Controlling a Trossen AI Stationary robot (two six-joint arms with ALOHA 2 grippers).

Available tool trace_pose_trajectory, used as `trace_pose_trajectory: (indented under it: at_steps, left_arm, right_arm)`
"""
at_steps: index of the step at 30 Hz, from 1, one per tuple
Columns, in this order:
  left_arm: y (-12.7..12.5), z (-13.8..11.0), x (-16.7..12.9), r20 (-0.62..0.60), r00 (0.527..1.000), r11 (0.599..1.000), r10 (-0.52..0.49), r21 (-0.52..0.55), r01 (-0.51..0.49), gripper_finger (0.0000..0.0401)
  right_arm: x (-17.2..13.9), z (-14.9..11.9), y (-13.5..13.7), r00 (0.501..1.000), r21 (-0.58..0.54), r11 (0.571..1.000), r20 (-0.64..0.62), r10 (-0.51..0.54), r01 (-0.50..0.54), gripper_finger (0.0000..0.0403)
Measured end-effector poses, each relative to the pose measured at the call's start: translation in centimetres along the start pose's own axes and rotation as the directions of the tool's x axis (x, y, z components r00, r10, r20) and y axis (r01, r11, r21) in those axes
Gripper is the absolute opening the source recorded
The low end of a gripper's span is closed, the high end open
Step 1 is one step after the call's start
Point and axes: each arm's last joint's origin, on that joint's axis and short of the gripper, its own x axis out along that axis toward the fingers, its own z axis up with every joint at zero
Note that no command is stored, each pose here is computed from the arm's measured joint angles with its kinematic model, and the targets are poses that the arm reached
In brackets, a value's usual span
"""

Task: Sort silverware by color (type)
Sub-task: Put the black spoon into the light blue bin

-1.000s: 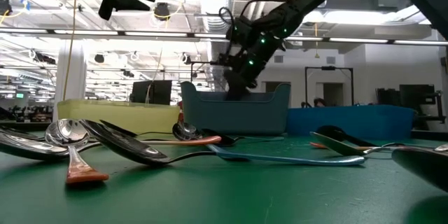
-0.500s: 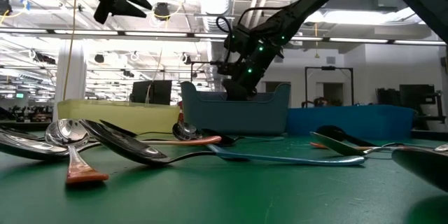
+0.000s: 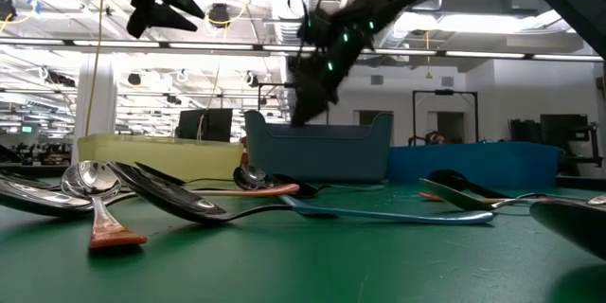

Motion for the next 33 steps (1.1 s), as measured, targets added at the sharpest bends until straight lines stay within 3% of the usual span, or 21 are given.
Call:
trace_pose_trajectory:
  at_steps: [5,9,12,16,21,27,33]
  left_arm:
    - [-0.7,-0.5,1.0,-0.092,0.986,0.990,-0.136,0.026,0.139,0.0153]
    - [-0.9,-0.9,2.2,-0.146,0.981,0.990,-0.130,0.037,0.137,0.0153]
    - [-1.0,-1.3,3.3,-0.177,0.977,0.989,-0.118,0.066,0.131,0.0153]
    - [-1.2,-2.0,4.3,-0.260,0.955,0.981,-0.145,0.088,0.173,0.0153]
    - [-1.5,-3.1,4.7,-0.366,0.919,0.974,-0.148,0.107,0.199,0.0153]
    - [-2.0,-5.0,5.5,-0.502,0.861,0.970,-0.079,0.161,0.183,0.0153]
    - [-3.5,-6.1,7.4,-0.520,0.849,0.949,-0.088,0.215,0.230,0.0153]
  right_arm:
    - [-4.8,4.6,-0.9,0.995,-0.057,0.998,0.093,0.044,-0.038,0.0225]
    - [-11.0,8.3,-2.0,0.980,-0.085,0.996,0.198,0.022,-0.006,0.0219]
    - [-15.2,9.5,-2.5,0.961,-0.082,0.996,0.276,-0.004,0.028,0.0214]
    - [-21.5,8.7,-2.3,0.926,-0.076,0.993,0.374,-0.052,0.086,0.0210]
    - [-28.7,6.5,-2.0,0.920,-0.017,0.994,0.381,-0.092,0.107,0.0207]
    - [-33.3,4.1,-1.1,0.931,0.017,0.995,0.353,-0.095,0.095,0.0207]
    - [-35.4,2.2,-0.4,0.956,-0.005,0.997,0.283,-0.072,0.076,0.0207]
